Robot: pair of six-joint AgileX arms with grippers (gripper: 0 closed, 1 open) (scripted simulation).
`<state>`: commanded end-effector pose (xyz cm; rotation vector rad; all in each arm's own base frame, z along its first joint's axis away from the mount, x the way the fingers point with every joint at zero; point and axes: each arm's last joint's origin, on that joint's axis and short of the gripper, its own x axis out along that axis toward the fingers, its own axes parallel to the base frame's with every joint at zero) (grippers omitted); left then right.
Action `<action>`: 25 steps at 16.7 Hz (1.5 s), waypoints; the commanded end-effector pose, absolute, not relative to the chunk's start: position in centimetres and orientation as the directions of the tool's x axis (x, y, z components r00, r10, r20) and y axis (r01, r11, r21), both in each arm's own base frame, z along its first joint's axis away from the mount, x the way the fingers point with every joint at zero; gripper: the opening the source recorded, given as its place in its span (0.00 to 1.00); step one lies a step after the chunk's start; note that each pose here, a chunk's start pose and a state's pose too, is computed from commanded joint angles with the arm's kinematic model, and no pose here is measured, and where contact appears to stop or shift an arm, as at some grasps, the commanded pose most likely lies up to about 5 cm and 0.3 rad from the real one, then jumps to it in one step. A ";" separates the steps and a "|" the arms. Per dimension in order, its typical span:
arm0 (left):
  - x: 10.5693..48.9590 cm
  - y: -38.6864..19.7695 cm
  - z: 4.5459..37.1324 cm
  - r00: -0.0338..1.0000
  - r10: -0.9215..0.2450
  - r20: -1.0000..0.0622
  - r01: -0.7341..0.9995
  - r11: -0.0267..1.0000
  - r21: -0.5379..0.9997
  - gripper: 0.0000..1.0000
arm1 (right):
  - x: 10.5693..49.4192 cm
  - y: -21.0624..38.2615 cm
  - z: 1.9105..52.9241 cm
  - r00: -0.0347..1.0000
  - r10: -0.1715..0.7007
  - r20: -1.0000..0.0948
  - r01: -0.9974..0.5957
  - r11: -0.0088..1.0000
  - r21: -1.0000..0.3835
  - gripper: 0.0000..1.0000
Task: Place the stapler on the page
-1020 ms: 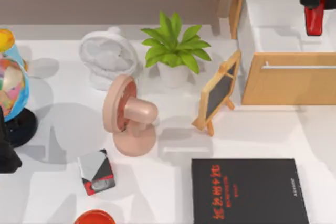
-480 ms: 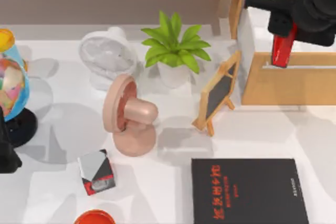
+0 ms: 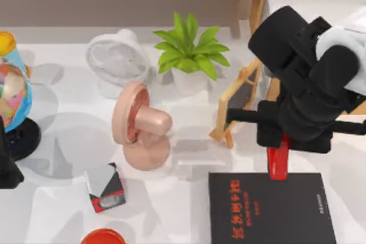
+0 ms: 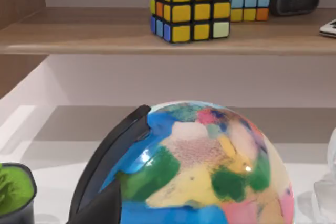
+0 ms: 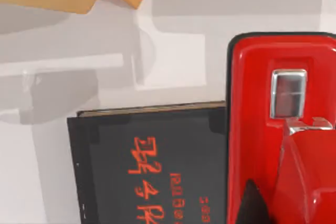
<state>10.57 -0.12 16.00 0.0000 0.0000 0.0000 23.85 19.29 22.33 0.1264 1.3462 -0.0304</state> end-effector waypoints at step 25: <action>10.6 -0.1 16.0 1.000 0.000 0.000 0.000 1.000 0.000 1.00 | 20.9 20.4 16.2 0.106 -0.002 -0.994 0.016 1.000 -0.001 0.00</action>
